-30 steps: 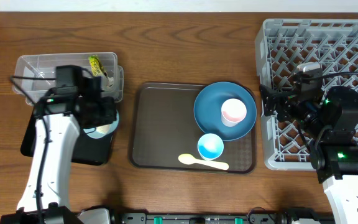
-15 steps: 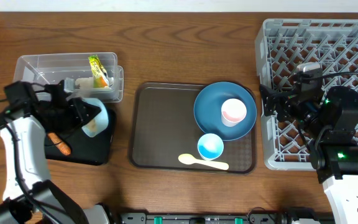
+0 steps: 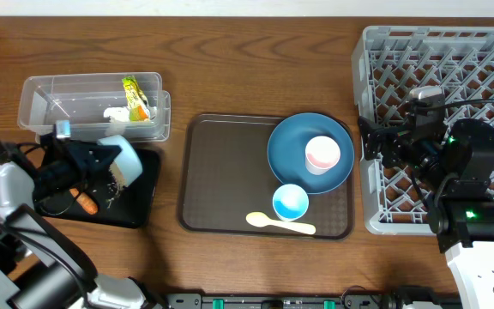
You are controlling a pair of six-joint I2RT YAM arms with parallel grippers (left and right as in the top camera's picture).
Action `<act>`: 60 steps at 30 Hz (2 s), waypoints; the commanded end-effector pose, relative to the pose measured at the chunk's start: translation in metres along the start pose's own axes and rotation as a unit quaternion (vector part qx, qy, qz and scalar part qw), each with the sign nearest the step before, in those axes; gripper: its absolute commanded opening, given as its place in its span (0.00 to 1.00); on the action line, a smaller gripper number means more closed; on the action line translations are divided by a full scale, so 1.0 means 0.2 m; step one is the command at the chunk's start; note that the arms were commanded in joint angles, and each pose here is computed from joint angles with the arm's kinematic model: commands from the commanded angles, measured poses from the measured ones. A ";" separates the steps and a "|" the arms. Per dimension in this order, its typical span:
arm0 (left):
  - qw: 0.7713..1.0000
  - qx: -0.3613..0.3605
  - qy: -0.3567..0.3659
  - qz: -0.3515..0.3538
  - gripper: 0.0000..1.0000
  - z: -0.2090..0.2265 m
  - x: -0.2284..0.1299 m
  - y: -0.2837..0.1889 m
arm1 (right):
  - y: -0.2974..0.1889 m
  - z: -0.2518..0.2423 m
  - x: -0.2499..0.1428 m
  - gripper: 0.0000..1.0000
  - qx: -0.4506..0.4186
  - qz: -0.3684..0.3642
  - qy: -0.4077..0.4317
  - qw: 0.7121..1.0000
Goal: Sort waste into correct bins and load items into the dishwasher rack
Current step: 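Tip the bowl over the black tray to pour out the rice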
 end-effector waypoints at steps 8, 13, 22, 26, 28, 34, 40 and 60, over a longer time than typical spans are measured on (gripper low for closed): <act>0.989 -0.137 -0.035 -0.035 0.06 -0.10 0.06 -0.12 | -0.02 0.03 0.07 0.96 0.007 -0.018 -0.009 1.000; 0.983 -0.173 -0.053 -0.037 0.06 -0.16 0.06 -0.14 | -0.02 0.03 0.07 0.96 0.007 -0.018 -0.009 1.000; 0.981 -0.174 -0.080 -0.038 0.06 -0.15 0.05 -0.16 | -0.02 0.03 0.07 0.96 0.007 -0.017 -0.008 1.000; 0.979 -0.176 -0.091 -0.043 0.06 -0.15 0.06 -0.18 | -0.02 0.03 0.07 0.96 0.007 -0.017 -0.008 1.000; 0.977 -0.177 -0.107 -0.044 0.06 -0.14 0.05 -0.19 | -0.02 0.03 0.07 0.96 0.007 -0.017 -0.008 1.000; 0.976 -0.174 -0.117 -0.050 0.06 -0.13 0.05 -0.22 | -0.02 0.03 0.07 0.96 0.007 -0.017 -0.008 1.000; 0.984 -0.129 -0.116 -0.046 0.06 -0.06 0.04 -0.20 | -0.02 0.03 0.07 0.96 0.007 -0.018 -0.009 1.000; 0.984 -0.118 -0.123 -0.057 0.06 -0.03 0.10 -0.21 | -0.02 0.03 0.08 0.96 0.007 -0.022 -0.010 1.000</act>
Point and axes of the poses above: each gripper's point midway between its finger pads, its own y axis out along the fingers, its own z axis along the line the jaws close on, x = y × z, the point moved 1 cm from there along -y, back along the fingers, and after that the axes turned 9 degrees about -y, right-handed, at the moved point
